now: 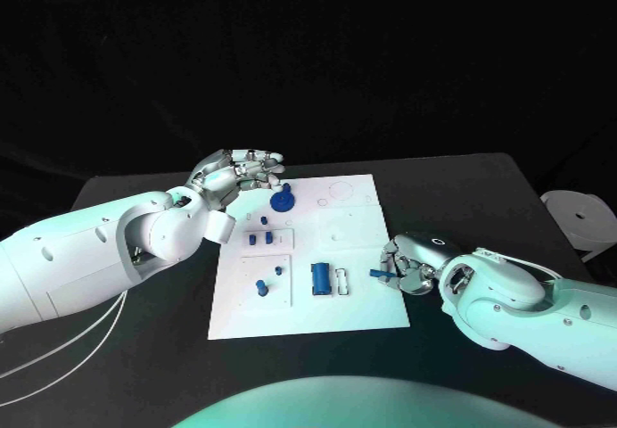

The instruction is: Assemble the parts on the task board

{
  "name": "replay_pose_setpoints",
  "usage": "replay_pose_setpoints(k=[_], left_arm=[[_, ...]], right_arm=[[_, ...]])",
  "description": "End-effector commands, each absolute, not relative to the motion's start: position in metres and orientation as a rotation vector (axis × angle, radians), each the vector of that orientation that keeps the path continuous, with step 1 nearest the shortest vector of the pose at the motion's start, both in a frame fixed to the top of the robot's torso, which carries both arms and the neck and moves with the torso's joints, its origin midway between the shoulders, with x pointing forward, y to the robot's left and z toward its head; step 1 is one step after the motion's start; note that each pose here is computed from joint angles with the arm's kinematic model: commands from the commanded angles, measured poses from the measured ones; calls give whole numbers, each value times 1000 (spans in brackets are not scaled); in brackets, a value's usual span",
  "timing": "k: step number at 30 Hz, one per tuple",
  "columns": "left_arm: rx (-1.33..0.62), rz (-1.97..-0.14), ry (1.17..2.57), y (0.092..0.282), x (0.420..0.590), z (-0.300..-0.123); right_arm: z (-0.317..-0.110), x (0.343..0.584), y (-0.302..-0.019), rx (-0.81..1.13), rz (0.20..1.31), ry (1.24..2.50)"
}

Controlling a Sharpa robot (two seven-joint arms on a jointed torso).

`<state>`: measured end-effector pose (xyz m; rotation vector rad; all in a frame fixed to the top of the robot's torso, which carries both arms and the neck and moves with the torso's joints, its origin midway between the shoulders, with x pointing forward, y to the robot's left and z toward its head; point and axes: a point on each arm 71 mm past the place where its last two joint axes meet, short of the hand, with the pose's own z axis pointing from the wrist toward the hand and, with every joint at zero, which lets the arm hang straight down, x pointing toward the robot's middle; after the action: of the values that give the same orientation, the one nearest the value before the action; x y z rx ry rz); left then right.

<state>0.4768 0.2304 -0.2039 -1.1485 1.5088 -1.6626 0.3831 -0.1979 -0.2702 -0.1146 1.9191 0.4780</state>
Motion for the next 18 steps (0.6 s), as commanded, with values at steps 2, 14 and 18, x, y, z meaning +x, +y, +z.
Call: replay_pose_setpoints(k=[2, 14, 18], left_arm=[[-1133, -1685, 1517, 228, 476, -203], [-1132, -1687, 1518, 226, 476, -203], [-1132, -1688, 1519, 225, 476, -203]], right_arm=[[-283, 377, -201, -168, 378, 1996], [-264, 372, -186, -148, 448, 1903], [-255, 371, -178, -113, 508, 1861]])
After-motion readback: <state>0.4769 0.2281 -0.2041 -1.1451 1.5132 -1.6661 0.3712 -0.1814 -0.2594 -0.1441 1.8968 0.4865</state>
